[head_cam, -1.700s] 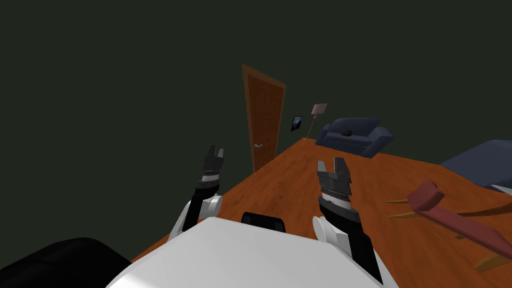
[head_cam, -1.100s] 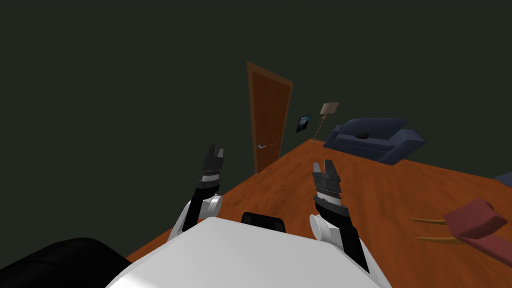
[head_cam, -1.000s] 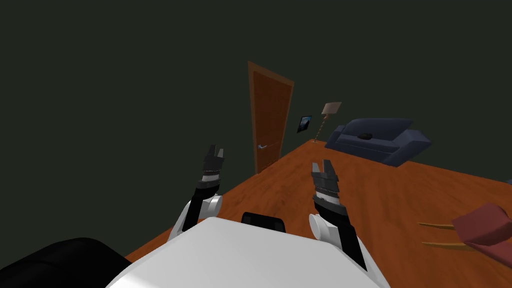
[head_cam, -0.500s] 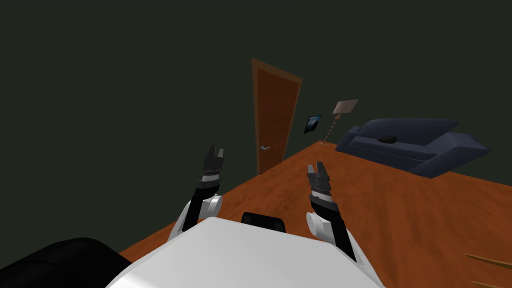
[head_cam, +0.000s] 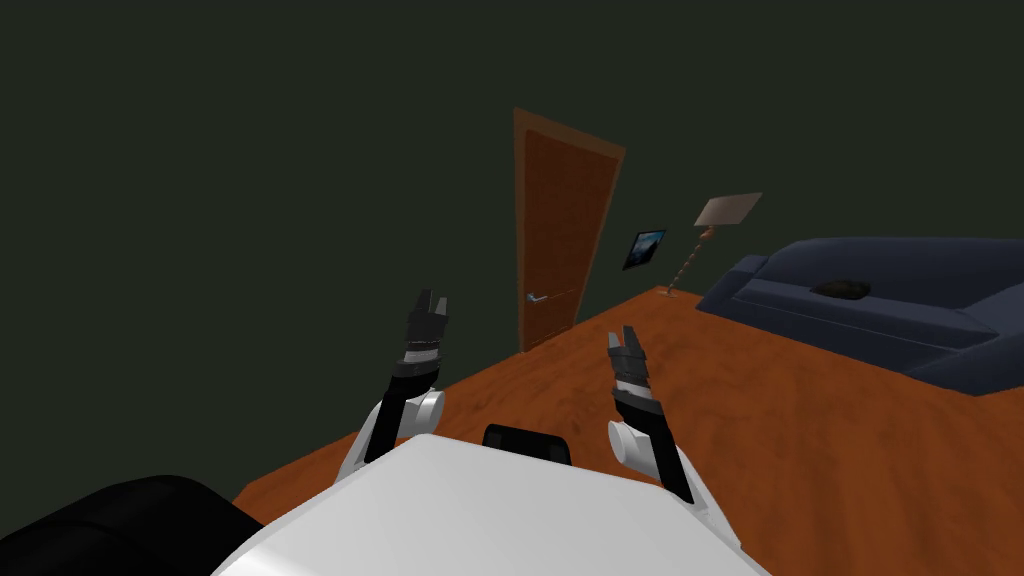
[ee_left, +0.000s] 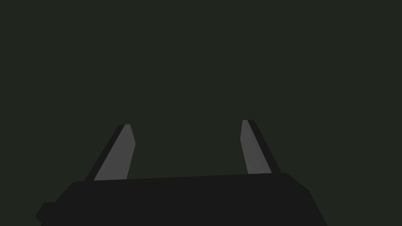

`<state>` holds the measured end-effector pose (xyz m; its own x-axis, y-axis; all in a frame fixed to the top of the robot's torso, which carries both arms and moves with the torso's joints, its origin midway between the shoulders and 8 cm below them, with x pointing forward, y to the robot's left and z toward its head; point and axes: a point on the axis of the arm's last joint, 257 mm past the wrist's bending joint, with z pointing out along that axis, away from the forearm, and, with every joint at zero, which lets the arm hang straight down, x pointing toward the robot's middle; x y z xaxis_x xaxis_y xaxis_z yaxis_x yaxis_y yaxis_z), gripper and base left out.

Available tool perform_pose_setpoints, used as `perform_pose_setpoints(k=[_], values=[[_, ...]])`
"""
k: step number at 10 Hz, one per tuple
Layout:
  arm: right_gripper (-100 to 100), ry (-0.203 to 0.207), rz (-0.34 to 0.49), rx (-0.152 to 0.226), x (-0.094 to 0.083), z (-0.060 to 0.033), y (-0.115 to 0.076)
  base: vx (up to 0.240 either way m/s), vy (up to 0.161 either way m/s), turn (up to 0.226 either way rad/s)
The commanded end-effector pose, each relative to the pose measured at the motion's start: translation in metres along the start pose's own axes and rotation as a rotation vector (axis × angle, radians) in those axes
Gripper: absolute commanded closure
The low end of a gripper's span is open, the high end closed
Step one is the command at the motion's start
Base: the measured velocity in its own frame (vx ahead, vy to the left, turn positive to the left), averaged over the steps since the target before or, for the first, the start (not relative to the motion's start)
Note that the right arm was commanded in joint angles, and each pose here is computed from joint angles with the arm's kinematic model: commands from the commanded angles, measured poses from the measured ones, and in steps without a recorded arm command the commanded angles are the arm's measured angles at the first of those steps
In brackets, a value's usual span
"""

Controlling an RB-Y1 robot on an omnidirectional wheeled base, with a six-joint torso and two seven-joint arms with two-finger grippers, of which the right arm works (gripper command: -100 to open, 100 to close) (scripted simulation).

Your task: Pull the door open

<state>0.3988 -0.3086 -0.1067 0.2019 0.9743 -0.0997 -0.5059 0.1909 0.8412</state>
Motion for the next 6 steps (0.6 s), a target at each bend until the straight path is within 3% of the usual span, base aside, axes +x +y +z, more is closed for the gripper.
perform_pose_setpoints(k=[1,6], values=[[-100,0.006,0.007,0.022,0.003,-0.0019,-0.015,0.059,-0.037,0.1],[-100,0.024,0.03,0.081,0.009,-0.0059,-0.055,0.065,-0.048,0.165]])
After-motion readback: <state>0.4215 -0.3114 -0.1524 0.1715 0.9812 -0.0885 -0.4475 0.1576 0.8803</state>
